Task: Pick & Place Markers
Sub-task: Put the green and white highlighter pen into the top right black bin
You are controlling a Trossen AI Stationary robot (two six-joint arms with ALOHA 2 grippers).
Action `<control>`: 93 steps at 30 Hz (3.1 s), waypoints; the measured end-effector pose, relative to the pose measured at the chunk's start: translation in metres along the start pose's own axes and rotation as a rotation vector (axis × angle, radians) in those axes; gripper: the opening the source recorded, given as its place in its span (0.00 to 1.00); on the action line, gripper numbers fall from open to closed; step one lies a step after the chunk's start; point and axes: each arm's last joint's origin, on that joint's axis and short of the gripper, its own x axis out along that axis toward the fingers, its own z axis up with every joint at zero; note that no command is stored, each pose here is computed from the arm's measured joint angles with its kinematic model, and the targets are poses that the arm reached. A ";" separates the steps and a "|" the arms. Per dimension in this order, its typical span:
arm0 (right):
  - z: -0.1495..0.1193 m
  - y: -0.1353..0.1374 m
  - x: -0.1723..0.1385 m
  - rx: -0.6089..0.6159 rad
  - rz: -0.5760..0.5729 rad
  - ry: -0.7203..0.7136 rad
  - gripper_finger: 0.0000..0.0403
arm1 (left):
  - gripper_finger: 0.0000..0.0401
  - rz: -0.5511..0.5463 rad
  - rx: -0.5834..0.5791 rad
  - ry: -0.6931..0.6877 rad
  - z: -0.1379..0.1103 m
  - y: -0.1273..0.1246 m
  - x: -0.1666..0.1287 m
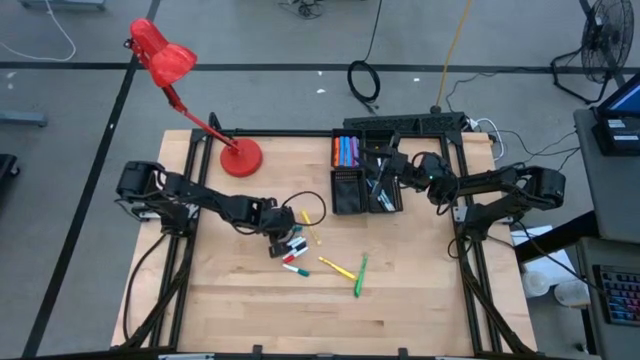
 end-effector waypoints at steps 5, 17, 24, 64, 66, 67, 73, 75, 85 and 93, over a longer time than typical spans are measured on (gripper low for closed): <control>-0.001 0.000 0.000 0.006 0.001 0.008 0.30 | 0.08 0.063 0.103 -0.078 -0.003 -0.001 -0.026; 0.001 0.013 0.001 -0.057 -0.032 0.033 0.32 | 0.07 0.183 0.438 -0.941 0.038 -0.002 -0.144; 0.020 0.048 0.008 -0.027 0.140 -0.055 0.44 | 0.07 0.090 0.539 -1.194 0.063 0.015 -0.151; 0.025 0.095 0.044 -0.058 0.287 0.002 0.07 | 0.06 0.045 0.553 -1.177 0.099 0.018 -0.119; 0.025 0.095 0.044 -0.060 0.244 0.021 0.07 | 0.10 0.046 0.502 -1.160 0.099 0.019 -0.118; 0.024 0.094 0.044 -0.067 0.218 0.040 0.07 | 0.13 0.054 0.455 -1.145 0.099 0.020 -0.117; 0.026 0.070 0.041 -0.097 0.056 0.201 0.07 | 0.41 0.324 0.234 -0.969 0.092 0.031 -0.106; 0.022 0.058 0.040 -0.078 0.020 0.266 0.07 | 0.50 0.415 0.202 -0.894 0.089 0.035 -0.102; -0.022 -0.025 0.023 0.128 -0.174 0.492 0.07 | 0.71 0.444 0.120 -0.725 0.079 0.049 -0.089; -0.051 -0.063 -0.007 0.211 -0.325 0.650 0.07 | 0.73 0.352 0.085 -0.719 0.079 0.060 -0.087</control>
